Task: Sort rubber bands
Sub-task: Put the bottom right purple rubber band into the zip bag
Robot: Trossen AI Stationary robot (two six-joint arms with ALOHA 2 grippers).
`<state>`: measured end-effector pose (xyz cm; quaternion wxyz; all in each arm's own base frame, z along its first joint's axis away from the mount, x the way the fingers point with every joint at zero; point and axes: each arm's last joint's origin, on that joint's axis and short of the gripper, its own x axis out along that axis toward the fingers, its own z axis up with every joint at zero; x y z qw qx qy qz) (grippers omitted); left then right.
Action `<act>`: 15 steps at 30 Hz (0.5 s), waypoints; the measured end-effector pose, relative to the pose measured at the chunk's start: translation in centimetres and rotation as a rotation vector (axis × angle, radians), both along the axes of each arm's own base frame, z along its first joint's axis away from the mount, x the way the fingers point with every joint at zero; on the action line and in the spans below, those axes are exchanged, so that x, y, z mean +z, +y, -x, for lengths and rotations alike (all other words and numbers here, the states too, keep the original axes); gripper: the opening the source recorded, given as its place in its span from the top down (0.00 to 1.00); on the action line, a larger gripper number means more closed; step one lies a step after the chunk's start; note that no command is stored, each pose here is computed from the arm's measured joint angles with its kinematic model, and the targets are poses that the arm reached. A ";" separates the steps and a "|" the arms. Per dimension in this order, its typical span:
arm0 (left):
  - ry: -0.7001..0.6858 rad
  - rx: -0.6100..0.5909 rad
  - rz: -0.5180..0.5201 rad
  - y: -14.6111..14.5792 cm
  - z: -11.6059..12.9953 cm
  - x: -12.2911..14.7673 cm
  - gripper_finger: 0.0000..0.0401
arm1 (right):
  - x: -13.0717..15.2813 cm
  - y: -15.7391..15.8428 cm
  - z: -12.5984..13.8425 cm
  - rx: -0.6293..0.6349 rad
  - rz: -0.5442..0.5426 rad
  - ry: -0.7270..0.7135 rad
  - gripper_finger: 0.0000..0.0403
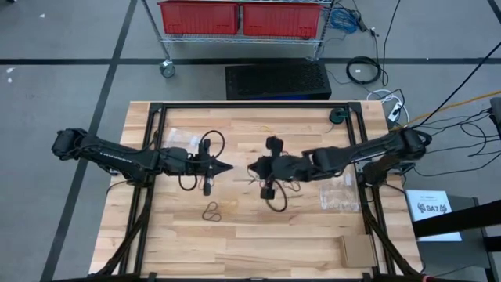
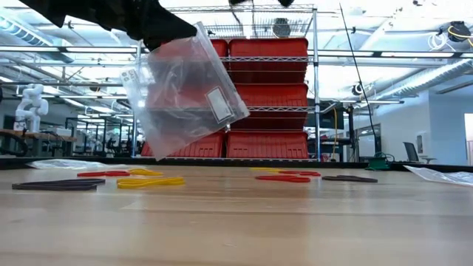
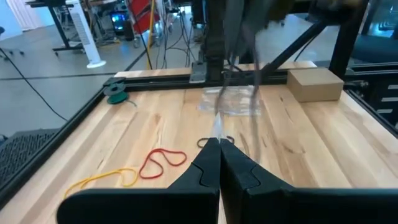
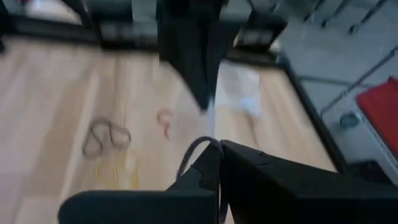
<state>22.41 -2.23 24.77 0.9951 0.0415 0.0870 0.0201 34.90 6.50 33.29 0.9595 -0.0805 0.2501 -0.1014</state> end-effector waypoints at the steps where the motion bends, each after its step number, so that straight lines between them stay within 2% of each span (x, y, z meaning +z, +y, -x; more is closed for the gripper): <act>1: -0.008 0.000 0.002 0.0 0.0 0.1 1.00 | 0.5 0.0 0.2 0.001 -0.005 -0.025 1.00; 5: -0.061 -0.018 0.037 -0.1 -0.5 0.3 1.00 | 2.4 0.1 0.8 -0.014 0.012 -0.088 1.00; 9: -0.163 -0.074 0.053 -0.6 -0.7 -0.3 1.00 | 4.5 0.8 1.1 -0.048 0.075 -0.118 1.00; 15: -0.340 -0.076 0.073 -0.7 0.0 -0.8 1.00 | 8.4 2.3 2.2 -0.080 0.109 -0.202 1.00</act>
